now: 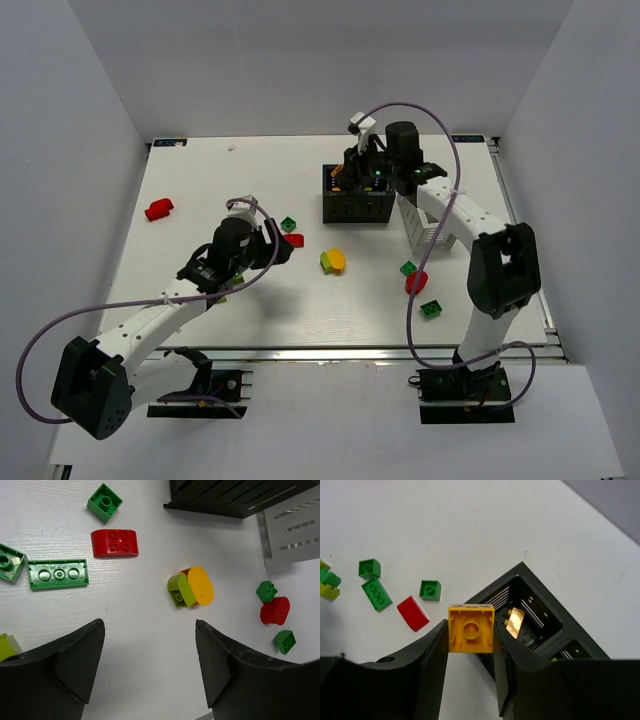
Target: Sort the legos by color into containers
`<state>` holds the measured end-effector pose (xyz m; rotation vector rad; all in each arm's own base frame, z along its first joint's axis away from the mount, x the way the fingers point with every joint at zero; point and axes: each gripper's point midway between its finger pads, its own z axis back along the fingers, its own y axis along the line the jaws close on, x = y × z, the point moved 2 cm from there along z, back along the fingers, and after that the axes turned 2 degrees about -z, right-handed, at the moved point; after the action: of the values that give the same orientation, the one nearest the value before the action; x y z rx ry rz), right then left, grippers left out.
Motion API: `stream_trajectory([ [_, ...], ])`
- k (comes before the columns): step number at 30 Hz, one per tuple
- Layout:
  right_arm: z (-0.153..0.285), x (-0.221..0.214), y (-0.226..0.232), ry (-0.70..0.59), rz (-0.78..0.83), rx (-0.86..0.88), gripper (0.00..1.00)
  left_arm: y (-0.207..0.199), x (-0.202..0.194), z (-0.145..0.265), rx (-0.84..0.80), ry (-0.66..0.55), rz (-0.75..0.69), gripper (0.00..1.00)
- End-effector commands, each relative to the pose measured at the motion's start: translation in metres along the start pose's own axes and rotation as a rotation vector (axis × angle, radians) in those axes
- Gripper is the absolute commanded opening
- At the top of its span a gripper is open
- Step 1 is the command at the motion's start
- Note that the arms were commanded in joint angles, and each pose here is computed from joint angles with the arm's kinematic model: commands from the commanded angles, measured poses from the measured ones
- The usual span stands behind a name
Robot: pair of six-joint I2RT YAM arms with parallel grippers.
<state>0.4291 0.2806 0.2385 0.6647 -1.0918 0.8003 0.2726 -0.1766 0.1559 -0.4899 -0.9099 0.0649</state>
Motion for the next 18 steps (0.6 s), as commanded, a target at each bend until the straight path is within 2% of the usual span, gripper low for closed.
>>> stream_trajectory([
  [1, -0.010, 0.002, -0.002, 0.019, -0.032, 0.020, 0.21, -0.019, 0.013, 0.004, -0.086, -0.017, -0.037, 0.82],
  [3, -0.015, -0.006, -0.008, 0.036, -0.040, 0.011, 0.25, -0.019, 0.012, 0.004, -0.087, -0.016, -0.037, 0.82],
  [6, -0.018, -0.012, -0.014, 0.047, -0.043, 0.001, 0.39, -0.024, 0.007, 0.003, -0.124, 0.007, -0.034, 0.82],
  [7, -0.018, -0.013, -0.015, 0.048, -0.041, -0.002, 0.48, -0.025, 0.007, 0.003, -0.128, 0.009, -0.030, 0.82],
  [10, -0.018, -0.013, -0.018, 0.051, -0.037, -0.006, 0.58, -0.030, 0.003, -0.001, -0.145, 0.027, -0.019, 0.82],
  [12, -0.016, -0.011, -0.021, 0.046, -0.039, -0.007, 0.68, -0.035, -0.001, -0.006, -0.156, 0.044, -0.013, 0.83],
  [17, -0.001, 0.008, -0.022, 0.008, -0.009, -0.009, 0.74, -0.043, -0.005, -0.015, -0.164, 0.068, -0.014, 0.83],
  [18, 0.003, 0.013, -0.020, -0.004, 0.003, -0.003, 0.82, -0.043, -0.006, -0.017, -0.161, 0.073, -0.016, 0.83],
])
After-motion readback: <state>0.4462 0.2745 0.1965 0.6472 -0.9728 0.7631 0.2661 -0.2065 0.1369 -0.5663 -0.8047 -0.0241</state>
